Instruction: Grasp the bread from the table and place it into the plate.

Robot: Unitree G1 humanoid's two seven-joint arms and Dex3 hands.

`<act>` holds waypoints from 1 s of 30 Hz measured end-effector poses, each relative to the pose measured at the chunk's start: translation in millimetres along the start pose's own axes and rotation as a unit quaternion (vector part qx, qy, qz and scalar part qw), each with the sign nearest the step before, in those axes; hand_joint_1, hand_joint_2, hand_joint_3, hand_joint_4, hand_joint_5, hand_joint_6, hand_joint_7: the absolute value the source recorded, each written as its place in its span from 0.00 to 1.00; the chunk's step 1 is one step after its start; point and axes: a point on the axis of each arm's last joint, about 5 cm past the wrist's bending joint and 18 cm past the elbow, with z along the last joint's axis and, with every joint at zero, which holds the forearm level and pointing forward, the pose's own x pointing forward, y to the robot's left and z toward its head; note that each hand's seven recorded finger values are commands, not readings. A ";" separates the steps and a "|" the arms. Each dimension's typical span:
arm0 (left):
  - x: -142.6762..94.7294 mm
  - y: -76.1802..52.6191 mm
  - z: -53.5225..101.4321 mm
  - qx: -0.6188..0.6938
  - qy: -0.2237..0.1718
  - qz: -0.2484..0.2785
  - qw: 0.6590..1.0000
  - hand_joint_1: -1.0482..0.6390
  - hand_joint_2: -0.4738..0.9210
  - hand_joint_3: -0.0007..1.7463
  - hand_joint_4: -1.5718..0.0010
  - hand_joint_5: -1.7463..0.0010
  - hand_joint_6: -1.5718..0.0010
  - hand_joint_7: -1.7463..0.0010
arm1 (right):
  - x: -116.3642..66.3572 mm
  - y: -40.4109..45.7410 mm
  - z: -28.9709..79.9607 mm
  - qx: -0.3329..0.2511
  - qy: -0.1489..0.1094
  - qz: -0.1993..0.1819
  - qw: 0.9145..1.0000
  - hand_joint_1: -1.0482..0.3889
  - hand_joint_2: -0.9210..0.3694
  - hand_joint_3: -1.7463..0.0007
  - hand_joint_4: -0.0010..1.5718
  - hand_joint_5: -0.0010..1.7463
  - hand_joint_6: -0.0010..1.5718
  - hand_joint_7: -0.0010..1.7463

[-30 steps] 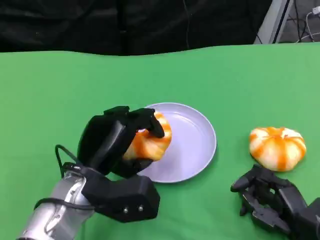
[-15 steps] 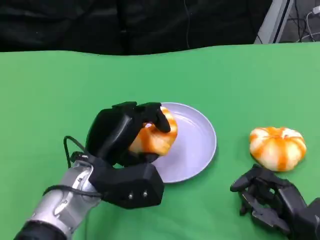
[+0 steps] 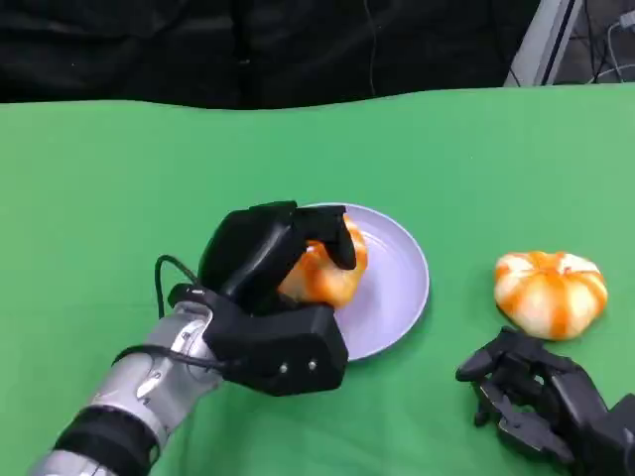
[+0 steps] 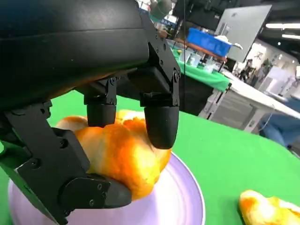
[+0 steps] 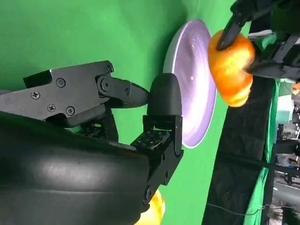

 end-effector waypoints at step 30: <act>6.4 -9.8 -8.1 -0.012 0.041 -0.093 0.995 0.17 1.00 0.24 0.75 1.00 0.71 1.00 | 1.5 1.4 1.5 -0.002 -0.006 -0.006 1.000 0.56 0.00 0.71 0.38 0.98 0.42 0.71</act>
